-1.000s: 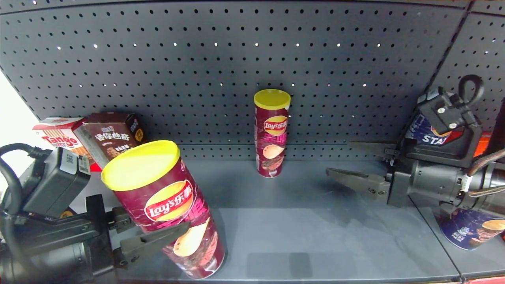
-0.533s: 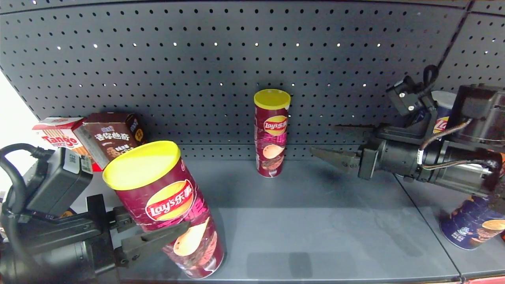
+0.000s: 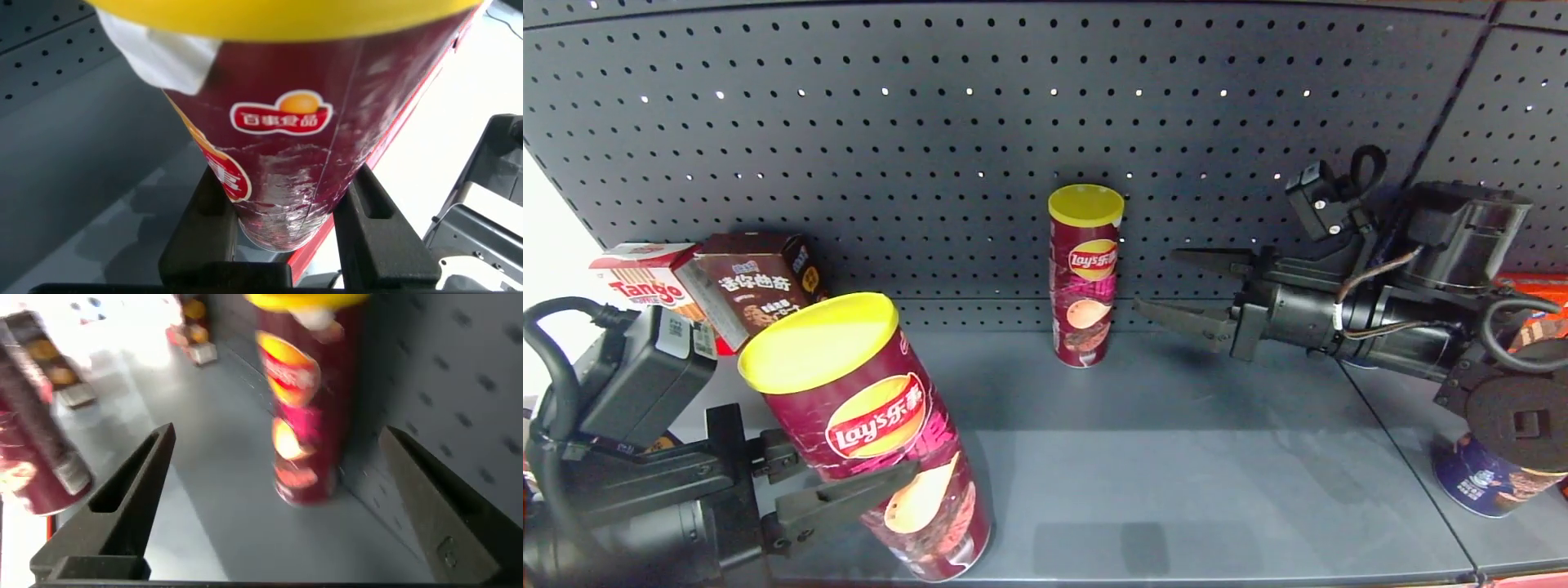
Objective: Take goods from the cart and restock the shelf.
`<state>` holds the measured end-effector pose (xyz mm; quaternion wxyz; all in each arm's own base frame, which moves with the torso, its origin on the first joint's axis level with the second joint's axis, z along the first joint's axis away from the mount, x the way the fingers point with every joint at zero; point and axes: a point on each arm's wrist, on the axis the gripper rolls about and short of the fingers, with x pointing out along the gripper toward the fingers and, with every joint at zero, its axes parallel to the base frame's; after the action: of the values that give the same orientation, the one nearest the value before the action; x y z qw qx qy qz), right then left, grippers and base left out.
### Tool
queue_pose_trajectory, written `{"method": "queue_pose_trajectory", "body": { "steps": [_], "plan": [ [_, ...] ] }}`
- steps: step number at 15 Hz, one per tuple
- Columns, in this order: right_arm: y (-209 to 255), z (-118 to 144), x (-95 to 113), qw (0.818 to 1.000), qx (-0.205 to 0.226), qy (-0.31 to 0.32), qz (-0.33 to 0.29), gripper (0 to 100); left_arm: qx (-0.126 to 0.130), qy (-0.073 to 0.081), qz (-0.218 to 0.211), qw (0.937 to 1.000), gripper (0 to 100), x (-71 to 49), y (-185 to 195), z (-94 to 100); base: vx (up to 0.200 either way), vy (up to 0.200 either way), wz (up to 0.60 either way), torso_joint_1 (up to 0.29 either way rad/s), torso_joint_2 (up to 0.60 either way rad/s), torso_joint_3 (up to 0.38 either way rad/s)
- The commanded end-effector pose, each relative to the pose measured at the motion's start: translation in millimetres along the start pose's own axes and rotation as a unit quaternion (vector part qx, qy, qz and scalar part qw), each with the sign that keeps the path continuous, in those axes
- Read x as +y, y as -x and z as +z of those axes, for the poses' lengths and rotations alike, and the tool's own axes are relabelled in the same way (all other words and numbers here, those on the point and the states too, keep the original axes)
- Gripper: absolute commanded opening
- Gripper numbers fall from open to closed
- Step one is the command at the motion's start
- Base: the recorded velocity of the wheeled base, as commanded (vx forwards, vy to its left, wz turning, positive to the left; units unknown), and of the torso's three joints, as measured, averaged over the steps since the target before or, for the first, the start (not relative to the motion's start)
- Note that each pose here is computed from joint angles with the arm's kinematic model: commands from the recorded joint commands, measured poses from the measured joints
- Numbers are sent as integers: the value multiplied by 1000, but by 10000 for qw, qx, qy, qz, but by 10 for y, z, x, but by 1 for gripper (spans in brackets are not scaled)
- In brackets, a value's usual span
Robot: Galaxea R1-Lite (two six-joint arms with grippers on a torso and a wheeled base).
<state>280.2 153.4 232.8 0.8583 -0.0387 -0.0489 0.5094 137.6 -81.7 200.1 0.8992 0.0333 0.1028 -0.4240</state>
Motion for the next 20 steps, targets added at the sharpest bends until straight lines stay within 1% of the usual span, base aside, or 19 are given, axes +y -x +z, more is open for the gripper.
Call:
{"method": "queue_pose_trajectory", "body": {
  "steps": [1,5,8,10,12,13,14,20],
  "plan": [
    [-112,-138,-47,9999,70,-46,86,100,-1,1,-30,10000,0,1,0,-2,0,0,0,0,0,0],
    [-185,-131,-69,9998,10,-12,189,100,-5,9,-92,10000,0,-2,0,-2,0,0,0,0,0,0],
    [-228,-188,-106,9997,57,-17,216,100,-14,6,-130,9999,0,-3,0,3,0,0,0,0,0,0],
    [-275,-238,-156,9991,49,43,416,100,-15,9,-115,9999,0,2,2,3,0,0,0,0,0,0],
    [-341,-303,-203,9990,75,65,442,100,-7,20,-107,9999,0,3,-1,1,0,0,0,0,0,0],
    [-373,-320,-224,9990,75,65,442,100,-13,70,-107,9999,0,2,2,3,0,0,0,0,0,0],
    [-401,-332,-243,9990,62,74,441,100,-14,80,-99,9999,0,4,3,3,0,0,0,0,0,0],
    [-594,-480,-364,9986,-1,132,512,100,-14,80,-99,9999,0,4,3,3,0,0,0,0,0,0]
  ]
}}
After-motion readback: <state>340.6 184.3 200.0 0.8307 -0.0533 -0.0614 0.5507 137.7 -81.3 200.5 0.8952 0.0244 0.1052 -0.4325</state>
